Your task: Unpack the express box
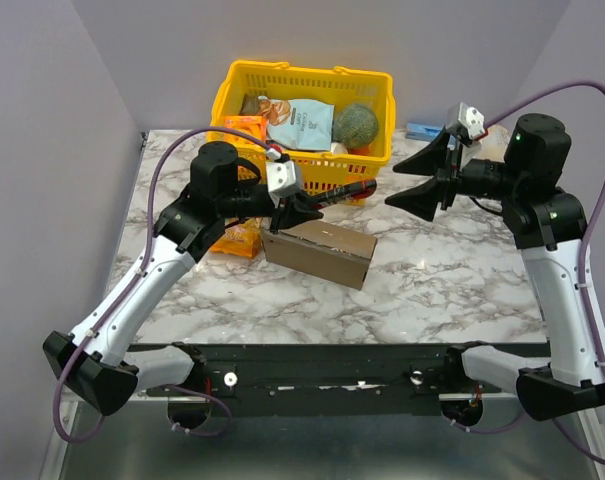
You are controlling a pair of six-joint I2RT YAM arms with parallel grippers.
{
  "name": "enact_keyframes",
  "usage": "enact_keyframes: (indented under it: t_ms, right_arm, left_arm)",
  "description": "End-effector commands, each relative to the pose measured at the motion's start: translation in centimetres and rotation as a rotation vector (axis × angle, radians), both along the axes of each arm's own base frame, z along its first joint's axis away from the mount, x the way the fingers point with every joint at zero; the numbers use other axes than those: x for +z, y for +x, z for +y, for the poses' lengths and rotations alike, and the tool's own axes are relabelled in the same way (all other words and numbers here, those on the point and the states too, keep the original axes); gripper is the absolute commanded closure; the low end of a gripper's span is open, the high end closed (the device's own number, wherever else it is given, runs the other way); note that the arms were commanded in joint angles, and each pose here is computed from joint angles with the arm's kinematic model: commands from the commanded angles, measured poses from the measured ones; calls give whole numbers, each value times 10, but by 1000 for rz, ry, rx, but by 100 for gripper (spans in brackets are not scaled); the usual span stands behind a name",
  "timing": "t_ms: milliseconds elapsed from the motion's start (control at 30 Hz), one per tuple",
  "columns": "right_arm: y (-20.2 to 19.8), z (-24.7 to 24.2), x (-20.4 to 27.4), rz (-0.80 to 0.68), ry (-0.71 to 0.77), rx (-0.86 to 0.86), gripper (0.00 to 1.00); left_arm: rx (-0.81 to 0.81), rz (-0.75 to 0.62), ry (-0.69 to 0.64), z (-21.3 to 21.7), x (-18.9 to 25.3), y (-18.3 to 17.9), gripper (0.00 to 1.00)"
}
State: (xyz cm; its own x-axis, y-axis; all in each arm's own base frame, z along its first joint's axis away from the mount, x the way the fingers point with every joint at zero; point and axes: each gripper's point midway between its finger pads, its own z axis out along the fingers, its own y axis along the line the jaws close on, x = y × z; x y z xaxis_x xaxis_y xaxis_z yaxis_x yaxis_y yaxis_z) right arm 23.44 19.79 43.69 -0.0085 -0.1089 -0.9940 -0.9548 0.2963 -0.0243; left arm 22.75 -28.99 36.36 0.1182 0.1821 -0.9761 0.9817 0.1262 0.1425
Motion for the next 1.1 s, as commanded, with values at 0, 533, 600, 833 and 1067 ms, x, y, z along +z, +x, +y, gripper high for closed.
enact_keyframes:
  t_ms: [0, 533, 600, 833, 1067]
  right_arm:
    - [-17, 10, 8, -94, 54, 129, 25]
    - [-19, 48, 0, -25, 54, 215, 28]
    - [-16, 51, 0, -20, 55, 207, 28]
    - [-11, 57, 5, -22, 65, 204, 30]
    - [-14, 62, 0, -13, 60, 215, 35]
  left_arm:
    - [-236, 199, -191, -9, 27, -39, 100]
    - [-247, 261, -255, -32, 32, -10, 100]
    - [-247, 265, -253, -34, 31, -8, 100]
    - [-263, 276, -251, -42, 31, -10, 100]
    - [-251, 276, -265, -48, 39, -3, 100]
